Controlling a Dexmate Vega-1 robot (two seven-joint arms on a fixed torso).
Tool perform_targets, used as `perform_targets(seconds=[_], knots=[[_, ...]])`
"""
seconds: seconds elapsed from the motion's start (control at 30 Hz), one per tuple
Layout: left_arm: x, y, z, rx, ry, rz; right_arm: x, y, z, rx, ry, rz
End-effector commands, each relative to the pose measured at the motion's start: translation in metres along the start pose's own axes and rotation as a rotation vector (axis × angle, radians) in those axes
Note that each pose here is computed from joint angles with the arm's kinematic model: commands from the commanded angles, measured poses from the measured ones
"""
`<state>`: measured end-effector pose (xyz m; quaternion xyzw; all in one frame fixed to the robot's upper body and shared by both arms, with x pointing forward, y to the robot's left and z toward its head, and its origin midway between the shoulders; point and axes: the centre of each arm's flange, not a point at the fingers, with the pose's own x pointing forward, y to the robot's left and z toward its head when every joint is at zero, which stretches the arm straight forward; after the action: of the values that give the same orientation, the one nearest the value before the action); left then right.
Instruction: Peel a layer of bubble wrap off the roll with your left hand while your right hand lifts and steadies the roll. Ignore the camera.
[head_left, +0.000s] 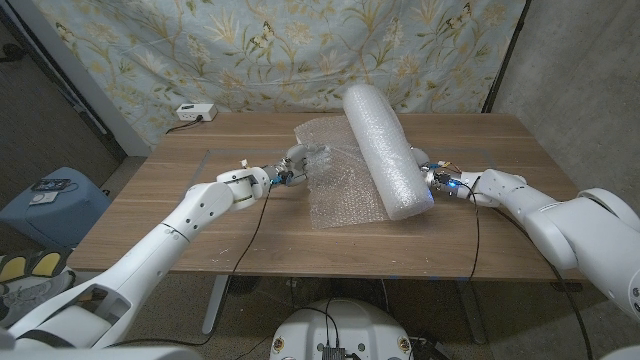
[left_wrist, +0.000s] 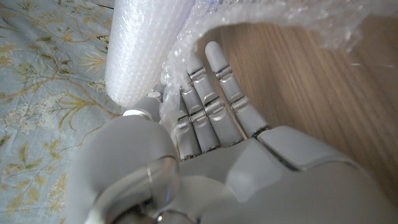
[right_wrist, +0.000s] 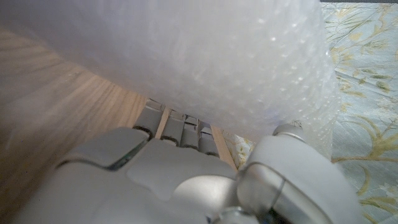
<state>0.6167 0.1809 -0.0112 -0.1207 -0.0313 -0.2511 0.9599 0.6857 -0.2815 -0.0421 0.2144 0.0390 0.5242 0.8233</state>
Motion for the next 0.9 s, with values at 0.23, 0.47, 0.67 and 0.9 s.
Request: perform_targets(seconds=[0.23,0.47,0.67,0.9], knots=[[-0.017,0.004,0.013,0.024,-0.015,0.002,0.004,0.000,0.001,-0.002,-0.001,0.000],[-0.020,0.006,0.015,0.027,-0.020,0.004,0.006,0.001,0.002,-0.004,-0.004,0.000],[-0.022,0.008,0.018,0.035,-0.020,0.004,0.006,0.001,0.003,-0.007,-0.016,0.003],[-0.025,0.008,0.022,0.050,-0.016,0.006,0.005,0.000,0.005,-0.013,-0.039,-0.001]])
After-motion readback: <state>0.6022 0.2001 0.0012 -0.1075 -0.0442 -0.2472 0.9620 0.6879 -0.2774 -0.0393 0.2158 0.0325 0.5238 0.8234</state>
